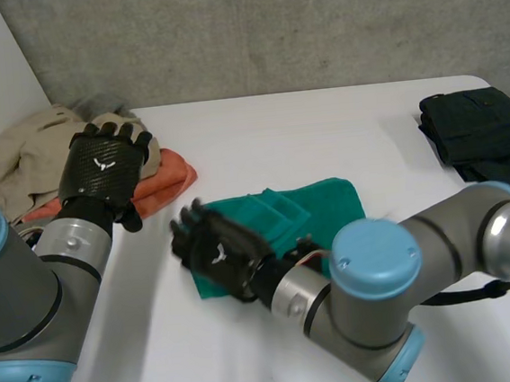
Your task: Fold the laundry.
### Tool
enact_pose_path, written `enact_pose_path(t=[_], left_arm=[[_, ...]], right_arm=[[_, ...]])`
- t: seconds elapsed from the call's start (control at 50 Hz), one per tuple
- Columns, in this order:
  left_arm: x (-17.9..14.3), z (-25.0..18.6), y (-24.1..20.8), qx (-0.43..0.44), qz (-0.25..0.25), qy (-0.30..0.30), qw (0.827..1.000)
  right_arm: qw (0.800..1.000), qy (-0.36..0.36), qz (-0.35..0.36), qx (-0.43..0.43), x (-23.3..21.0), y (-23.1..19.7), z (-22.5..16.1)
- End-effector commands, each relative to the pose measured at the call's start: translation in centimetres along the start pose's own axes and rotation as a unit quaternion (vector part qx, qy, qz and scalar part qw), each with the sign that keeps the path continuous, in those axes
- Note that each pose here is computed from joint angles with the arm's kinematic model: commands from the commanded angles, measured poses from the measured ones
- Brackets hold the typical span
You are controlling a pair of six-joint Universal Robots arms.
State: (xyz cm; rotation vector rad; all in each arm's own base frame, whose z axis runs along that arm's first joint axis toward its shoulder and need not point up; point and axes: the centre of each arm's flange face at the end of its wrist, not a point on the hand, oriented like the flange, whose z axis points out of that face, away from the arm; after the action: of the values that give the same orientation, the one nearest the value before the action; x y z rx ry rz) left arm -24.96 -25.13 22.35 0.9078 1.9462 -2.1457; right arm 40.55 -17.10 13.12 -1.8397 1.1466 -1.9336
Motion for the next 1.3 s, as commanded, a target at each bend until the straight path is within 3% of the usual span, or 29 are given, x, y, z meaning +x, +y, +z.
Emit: enact_pose_path(t=[0.02, 0.12, 0.2, 0.32, 0.46, 0.6, 0.68, 0.7, 0.76, 0.86, 0.96, 1.12, 1.2, 1.3], left_arm=[[1.0, 0.4, -1.6, 0.029, -0.013, 0.013, 0.999], [4.6, 0.3, -2.9, 0.049, -0.04, 0.062, 0.996], [7.4, 0.5, -2.5, 0.043, -0.051, 0.099, 0.993], [13.4, -0.4, -1.4, 0.042, -0.055, 0.195, 0.978], [15.4, 0.7, 1.0, -0.003, -0.042, 0.215, 0.976], [14.3, 3.4, 2.3, -0.028, -0.037, 0.175, 0.983], [10.5, 6.5, 3.8, -0.058, -0.036, 0.07, 0.995], [8.4, 7.7, 4.3, -0.072, -0.033, 0.018, 0.997], [6.0, 8.9, 5.3, -0.093, -0.011, -0.032, 0.995], [6.4, 8.0, 6.0, -0.108, 0.051, -0.018, 0.993], [7.0, 6.2, 3.7, -0.083, 0.037, 0.0, 0.996], [8.6, 2.7, 1.0, -0.051, 0.012, 0.05, 0.997], [8.0, 1.4, 0.1, -0.045, 0.011, 0.052, 0.998], [7.0, 0.5, -0.8, -0.035, 0.007, 0.045, 0.998]], right_arm=[[0.973, 0.129, 0.168, -0.097, 7.0, 2.4, -3.5], [0.931, 0.164, 0.299, -0.127, 8.8, 3.9, -6.8], [0.917, 0.153, 0.32, -0.183, 7.9, 6.2, -8.5], [0.919, 0.144, 0.28, -0.237, 7.2, 8.7, -10.0], [0.923, 0.138, 0.262, -0.247, 7.1, 9.4, -9.9], [0.923, 0.128, 0.258, -0.254, 6.4, 9.7, -9.8], [0.924, 0.129, 0.257, -0.254, 6.4, 9.8, -9.7], [0.924, 0.129, 0.256, -0.253, 6.4, 9.8, -9.7], [0.924, 0.132, 0.255, -0.253, 6.5, 9.8, -9.7], [0.925, 0.134, 0.252, -0.252, 6.4, 9.8, -9.7], [0.925, 0.133, 0.249, -0.254, 6.3, 9.8, -9.7], [0.931, 0.136, 0.186, -0.281, 6.7, 10.5, -10.2], [0.935, 0.139, 0.117, -0.304, 7.8, 10.7, -10.4], [0.941, 0.137, -0.034, -0.309, 10.0, 9.8, -9.6]])
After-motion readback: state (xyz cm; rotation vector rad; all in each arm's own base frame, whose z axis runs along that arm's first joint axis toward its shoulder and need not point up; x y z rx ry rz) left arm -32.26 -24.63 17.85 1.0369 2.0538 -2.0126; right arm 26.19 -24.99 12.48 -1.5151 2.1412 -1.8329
